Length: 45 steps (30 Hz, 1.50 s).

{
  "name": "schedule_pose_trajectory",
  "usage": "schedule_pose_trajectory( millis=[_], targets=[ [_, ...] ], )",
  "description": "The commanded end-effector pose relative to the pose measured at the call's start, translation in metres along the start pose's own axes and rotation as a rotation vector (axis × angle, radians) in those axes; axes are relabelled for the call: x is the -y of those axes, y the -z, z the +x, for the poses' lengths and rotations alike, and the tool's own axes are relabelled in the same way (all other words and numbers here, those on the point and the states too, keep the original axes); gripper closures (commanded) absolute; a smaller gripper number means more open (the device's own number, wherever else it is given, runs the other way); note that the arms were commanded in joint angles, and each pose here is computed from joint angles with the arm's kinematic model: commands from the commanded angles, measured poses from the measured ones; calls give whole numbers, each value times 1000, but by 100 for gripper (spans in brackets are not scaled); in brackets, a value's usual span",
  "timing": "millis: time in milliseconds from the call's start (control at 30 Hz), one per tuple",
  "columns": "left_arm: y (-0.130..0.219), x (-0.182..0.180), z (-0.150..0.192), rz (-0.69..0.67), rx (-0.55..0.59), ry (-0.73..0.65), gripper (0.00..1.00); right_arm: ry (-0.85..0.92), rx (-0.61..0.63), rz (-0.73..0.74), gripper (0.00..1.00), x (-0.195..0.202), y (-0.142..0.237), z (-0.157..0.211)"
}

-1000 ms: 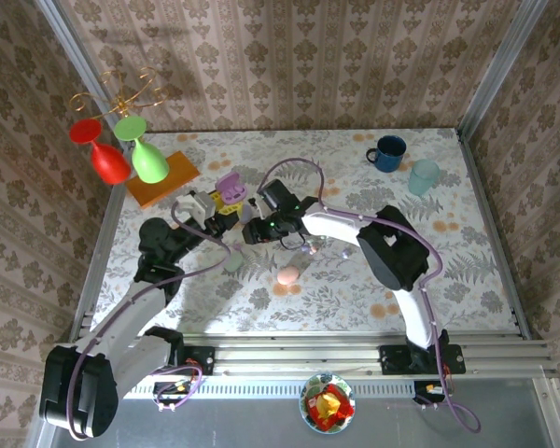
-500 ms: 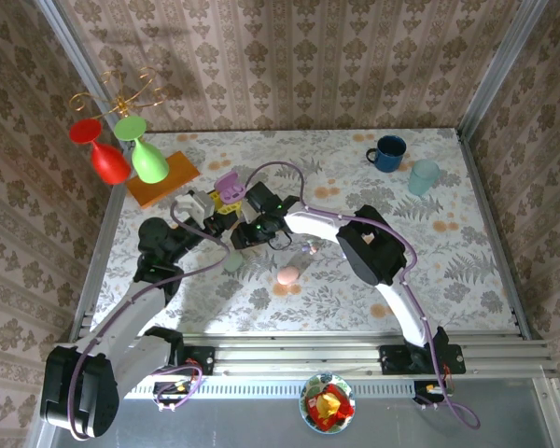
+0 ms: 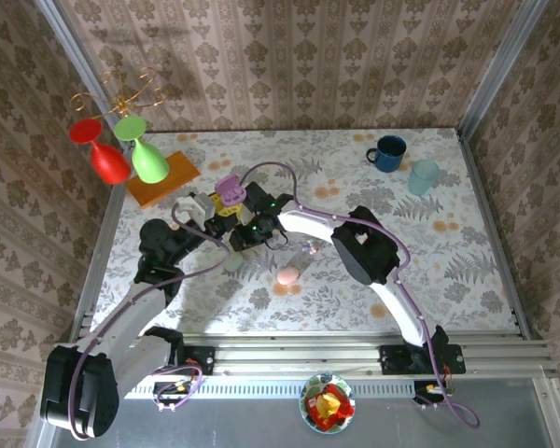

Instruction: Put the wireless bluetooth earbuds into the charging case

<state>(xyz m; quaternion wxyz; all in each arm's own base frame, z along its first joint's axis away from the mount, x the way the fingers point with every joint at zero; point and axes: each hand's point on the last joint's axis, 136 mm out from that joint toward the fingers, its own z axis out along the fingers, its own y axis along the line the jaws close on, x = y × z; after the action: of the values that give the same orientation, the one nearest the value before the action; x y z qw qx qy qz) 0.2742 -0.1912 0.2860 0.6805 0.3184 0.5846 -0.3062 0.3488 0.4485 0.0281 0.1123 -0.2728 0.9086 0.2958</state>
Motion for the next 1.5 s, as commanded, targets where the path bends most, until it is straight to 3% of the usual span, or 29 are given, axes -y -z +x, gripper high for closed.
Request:
schedule_pose_trajectory(
  millis=[0,133,267,600,867,1200,1467],
  targets=[
    [4,-1,-8,-6,30,-29,76,29,-68,43,68,6,-8,15],
    [4,-1,-7,-7,27,-29,76,47,-102,78,68,10,-9,22],
    [4,-1,-7,-8,27,-30,76,22,-80,116,74,14,-3,17],
    [4,-2,-4,-12,18,-32,76,-51,108,83,80,12,45,-14],
    [3,-2,-4,-12,19,-39,77,-193,227,117,80,52,99,-2],
    [-9,8,-2,36,13,-45,77,-414,336,257,80,129,173,72],
    [-15,10,4,49,-7,-40,77,-630,370,367,80,192,207,148]
  ],
)
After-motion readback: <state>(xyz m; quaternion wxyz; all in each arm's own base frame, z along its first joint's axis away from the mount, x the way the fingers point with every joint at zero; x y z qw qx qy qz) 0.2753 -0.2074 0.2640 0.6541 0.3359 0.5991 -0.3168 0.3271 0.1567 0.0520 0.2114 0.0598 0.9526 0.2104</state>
